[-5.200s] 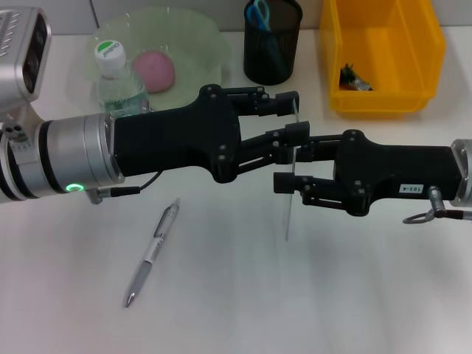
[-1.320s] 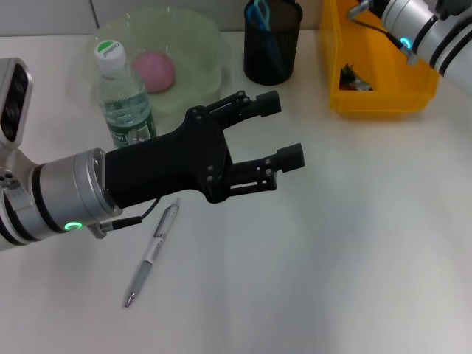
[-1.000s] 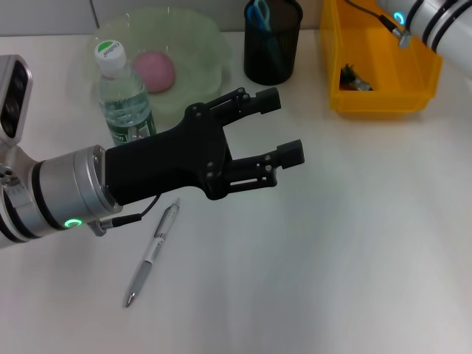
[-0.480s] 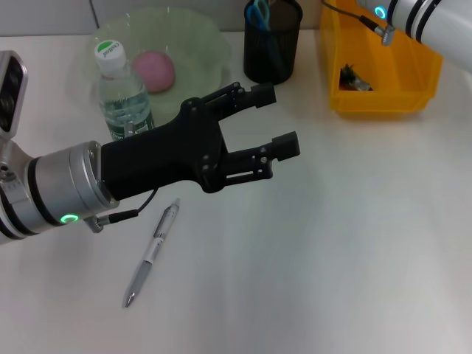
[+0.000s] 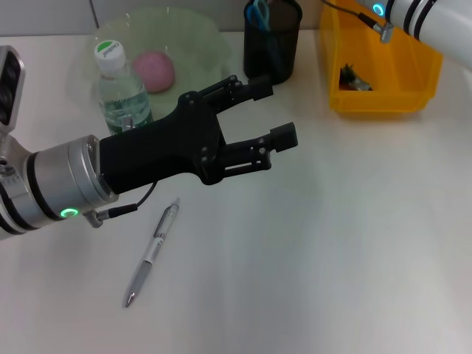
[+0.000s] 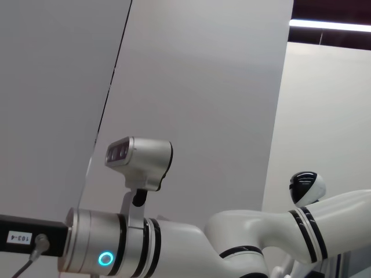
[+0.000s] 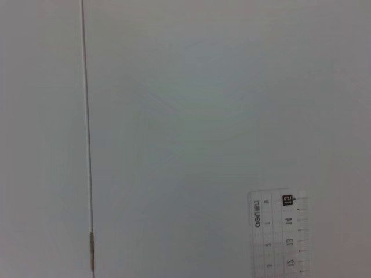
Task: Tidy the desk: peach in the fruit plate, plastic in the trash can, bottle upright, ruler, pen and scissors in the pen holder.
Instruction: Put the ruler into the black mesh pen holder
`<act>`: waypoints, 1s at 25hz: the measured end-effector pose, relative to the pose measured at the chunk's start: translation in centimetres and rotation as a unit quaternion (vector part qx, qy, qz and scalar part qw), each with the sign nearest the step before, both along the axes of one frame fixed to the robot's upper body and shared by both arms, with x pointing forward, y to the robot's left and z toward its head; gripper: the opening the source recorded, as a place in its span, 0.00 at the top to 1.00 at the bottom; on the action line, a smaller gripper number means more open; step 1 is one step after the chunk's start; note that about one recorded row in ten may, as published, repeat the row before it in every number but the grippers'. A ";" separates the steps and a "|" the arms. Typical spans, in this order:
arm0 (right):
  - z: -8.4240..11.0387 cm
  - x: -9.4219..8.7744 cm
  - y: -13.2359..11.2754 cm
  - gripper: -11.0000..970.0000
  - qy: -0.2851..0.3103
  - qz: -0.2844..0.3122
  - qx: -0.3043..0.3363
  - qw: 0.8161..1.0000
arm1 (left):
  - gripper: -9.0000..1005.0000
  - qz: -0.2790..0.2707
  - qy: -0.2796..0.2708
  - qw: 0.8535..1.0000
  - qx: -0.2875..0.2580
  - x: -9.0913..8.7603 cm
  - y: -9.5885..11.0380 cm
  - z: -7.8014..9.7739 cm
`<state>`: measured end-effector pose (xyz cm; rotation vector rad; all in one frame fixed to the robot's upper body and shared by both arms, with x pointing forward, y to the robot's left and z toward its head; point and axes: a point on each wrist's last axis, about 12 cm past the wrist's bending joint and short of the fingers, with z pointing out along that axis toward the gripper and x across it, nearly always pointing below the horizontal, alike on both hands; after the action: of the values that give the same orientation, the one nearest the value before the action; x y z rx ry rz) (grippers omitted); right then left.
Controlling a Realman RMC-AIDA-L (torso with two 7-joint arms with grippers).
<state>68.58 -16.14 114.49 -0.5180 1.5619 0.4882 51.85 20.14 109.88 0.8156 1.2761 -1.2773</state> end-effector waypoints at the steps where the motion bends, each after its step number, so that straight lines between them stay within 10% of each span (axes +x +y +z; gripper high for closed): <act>1: 0.1 0.1 0.0 0.59 -0.003 0.000 0.000 1.000 | 0.16 0.001 0.000 1.000 0.000 0.0 0.0 0.0; 25: 0.3 0.2 -0.3 0.52 -0.011 -0.007 -0.007 1.000 | 0.17 -0.007 -0.002 1.000 0.002 1.1 -0.5 0.9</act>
<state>68.81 -16.45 114.80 -0.5213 1.5469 0.4606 52.94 19.60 110.76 0.8307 1.2712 -1.2840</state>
